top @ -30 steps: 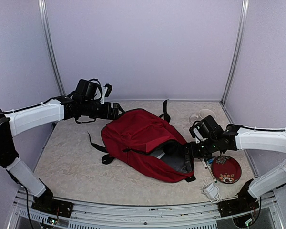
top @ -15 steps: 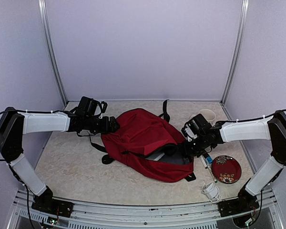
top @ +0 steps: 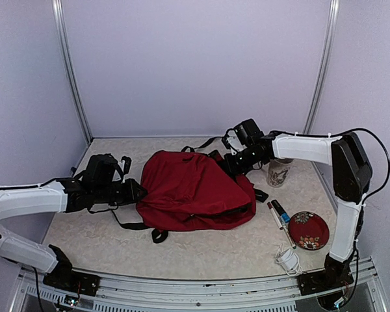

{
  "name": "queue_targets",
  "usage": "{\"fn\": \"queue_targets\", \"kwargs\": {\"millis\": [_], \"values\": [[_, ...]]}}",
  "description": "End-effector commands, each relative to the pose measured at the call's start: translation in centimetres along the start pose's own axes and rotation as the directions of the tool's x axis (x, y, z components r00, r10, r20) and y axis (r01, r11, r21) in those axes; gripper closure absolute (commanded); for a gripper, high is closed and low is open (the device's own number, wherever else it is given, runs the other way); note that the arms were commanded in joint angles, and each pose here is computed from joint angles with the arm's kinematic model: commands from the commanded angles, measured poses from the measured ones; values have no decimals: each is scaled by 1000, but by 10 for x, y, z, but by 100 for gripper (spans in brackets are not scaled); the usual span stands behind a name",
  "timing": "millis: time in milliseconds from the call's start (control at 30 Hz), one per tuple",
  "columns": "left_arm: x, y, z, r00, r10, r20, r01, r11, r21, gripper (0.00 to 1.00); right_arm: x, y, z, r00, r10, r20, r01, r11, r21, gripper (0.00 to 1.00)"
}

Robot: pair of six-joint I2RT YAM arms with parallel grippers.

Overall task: Pack the student bag
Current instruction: Adjust the student bag at the center of the board, then grab the largest pocket of the student bag.

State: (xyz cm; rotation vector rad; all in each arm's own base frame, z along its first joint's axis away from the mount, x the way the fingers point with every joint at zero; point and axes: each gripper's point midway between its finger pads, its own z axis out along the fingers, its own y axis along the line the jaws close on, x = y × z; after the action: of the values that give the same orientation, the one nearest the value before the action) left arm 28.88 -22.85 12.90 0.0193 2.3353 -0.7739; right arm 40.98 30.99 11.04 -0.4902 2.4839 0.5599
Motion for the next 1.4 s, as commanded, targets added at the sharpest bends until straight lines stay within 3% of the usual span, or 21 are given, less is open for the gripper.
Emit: {"fn": "queue_targets", "kwargs": {"millis": [0, 100, 233, 400, 567, 800, 967, 1133, 1267, 1367], "values": [[12, -2, -19, 998, -57, 20, 57, 998, -8, 90, -39, 4, -8, 997, -68, 42, 66, 997, 37, 86], [14, -3, -29, 994, -95, 55, 94, 995, 13, 97, -57, -16, -36, 994, -71, 83, 55, 982, 182, 57], [13, -1, -35, 988, -130, 86, 129, 991, 16, 100, -60, -33, -97, 985, -45, 166, -10, 948, 319, 43], [7, -14, -40, 986, -125, 110, 120, 992, 49, 100, -22, -13, -155, 966, -37, 257, -69, 917, 394, 41], [4, -19, -45, 986, -110, 125, 106, 994, 42, 100, 54, 107, -163, 967, -23, 252, -18, 987, 160, 48], [3, -31, -50, 984, -101, 145, 92, 993, 71, 100, 131, 215, -129, 962, 42, 271, -19, 996, -85, 50], [4, -38, -51, 985, -87, 146, 75, 994, 82, 100, 146, 218, -94, 971, 66, 229, -50, 996, -75, 49], [5, -46, -50, 986, -78, 146, 64, 993, 100, 100, 137, 209, -62, 960, 198, 196, -162, 969, -186, 46], [6, -49, -50, 986, -76, 145, 60, 992, 106, 100, 124, 202, -44, 951, 235, 203, -203, 965, -166, 38], [5, -50, -49, 987, -71, 146, 56, 993, 107, 100, 128, 191, -32, 944, 274, 183, -247, 956, -157, 38]]}}
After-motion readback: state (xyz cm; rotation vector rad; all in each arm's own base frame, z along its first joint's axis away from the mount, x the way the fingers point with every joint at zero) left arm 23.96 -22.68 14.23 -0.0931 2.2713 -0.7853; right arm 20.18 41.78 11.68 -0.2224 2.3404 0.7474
